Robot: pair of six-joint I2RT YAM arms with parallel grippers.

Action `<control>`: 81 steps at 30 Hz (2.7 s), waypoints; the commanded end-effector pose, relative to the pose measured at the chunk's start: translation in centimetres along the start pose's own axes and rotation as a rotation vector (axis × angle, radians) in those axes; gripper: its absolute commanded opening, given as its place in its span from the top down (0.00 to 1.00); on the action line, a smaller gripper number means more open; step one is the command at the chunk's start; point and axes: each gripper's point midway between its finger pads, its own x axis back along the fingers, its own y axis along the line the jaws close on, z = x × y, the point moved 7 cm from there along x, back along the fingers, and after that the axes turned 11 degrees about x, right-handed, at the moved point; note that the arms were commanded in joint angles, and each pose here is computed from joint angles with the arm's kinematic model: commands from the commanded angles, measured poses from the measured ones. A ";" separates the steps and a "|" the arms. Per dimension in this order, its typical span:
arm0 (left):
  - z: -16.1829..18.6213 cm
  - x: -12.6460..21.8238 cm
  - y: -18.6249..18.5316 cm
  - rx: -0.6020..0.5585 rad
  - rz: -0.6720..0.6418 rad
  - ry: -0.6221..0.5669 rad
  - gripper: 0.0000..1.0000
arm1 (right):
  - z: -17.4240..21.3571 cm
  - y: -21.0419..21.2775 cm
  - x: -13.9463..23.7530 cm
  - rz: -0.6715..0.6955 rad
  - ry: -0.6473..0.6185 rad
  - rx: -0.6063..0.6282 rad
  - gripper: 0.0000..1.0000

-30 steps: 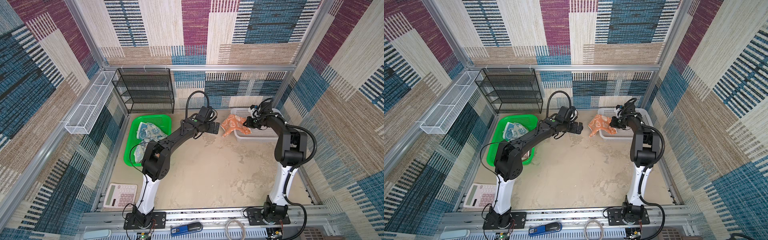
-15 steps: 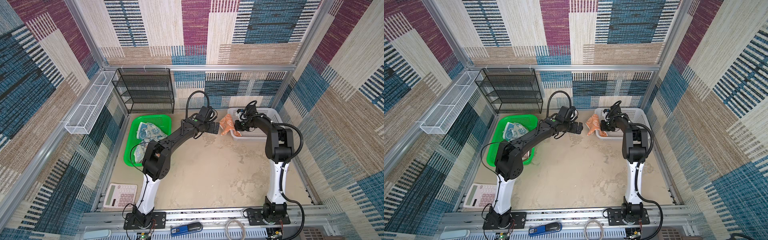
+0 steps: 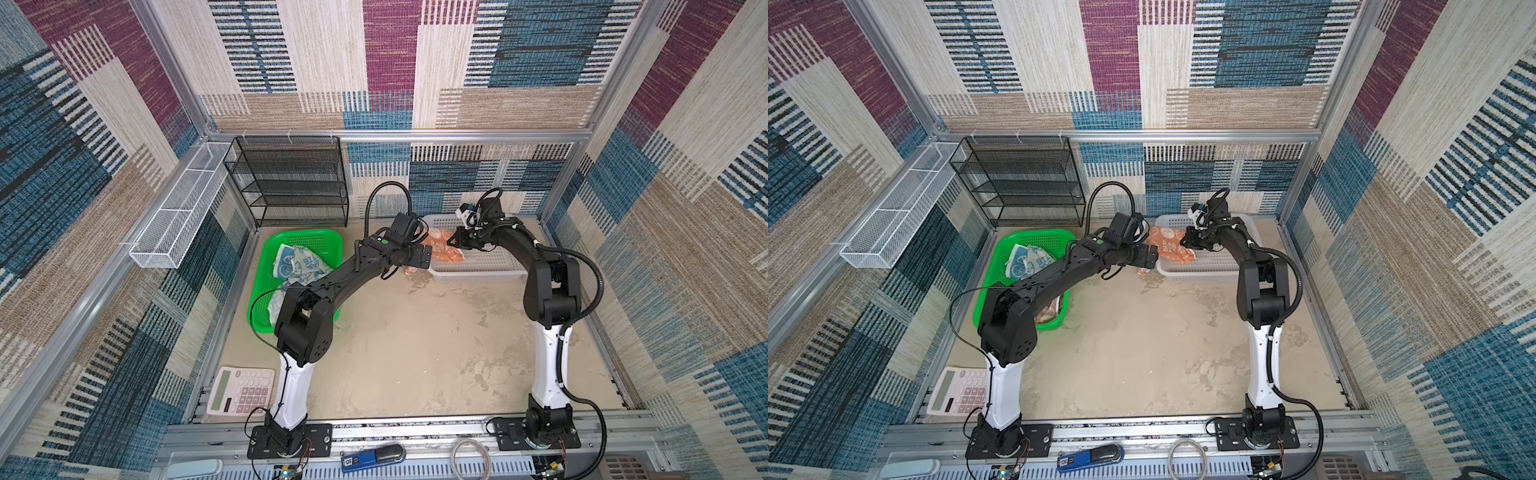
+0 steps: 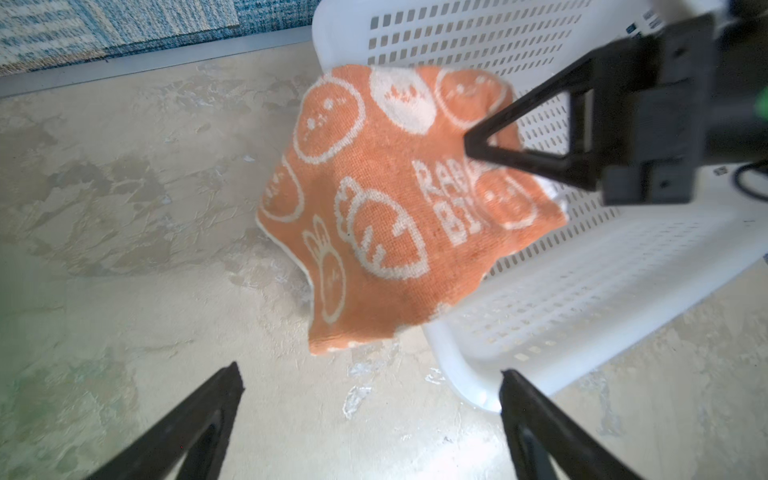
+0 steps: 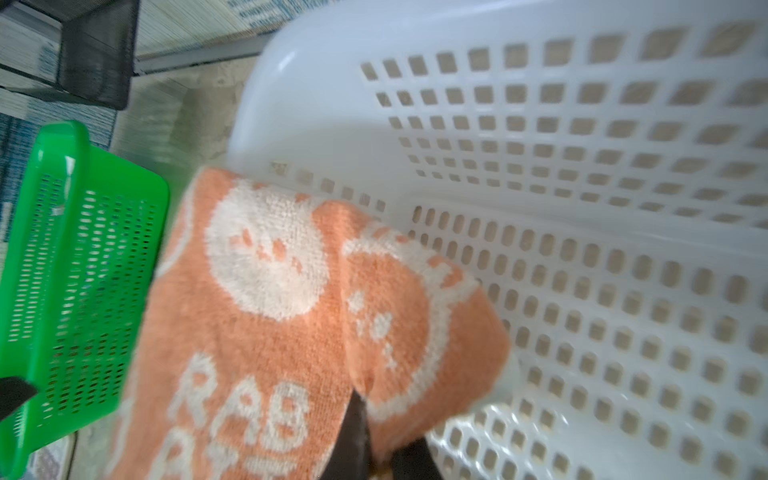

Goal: Fold and stack the towels

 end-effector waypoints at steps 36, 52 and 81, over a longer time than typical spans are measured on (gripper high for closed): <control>1.8 -6.5 -6.9 0.366 0.198 0.185 0.04 | 4.9 -6.9 0.1 0.104 0.060 -0.036 1.00; 2.7 -8.1 -6.7 0.515 0.186 0.220 0.39 | 4.8 -4.6 -2.0 0.035 0.055 -0.023 1.00; 2.2 -7.0 -5.1 0.519 0.163 0.191 0.73 | 4.5 -7.8 0.9 0.177 0.074 -0.014 1.00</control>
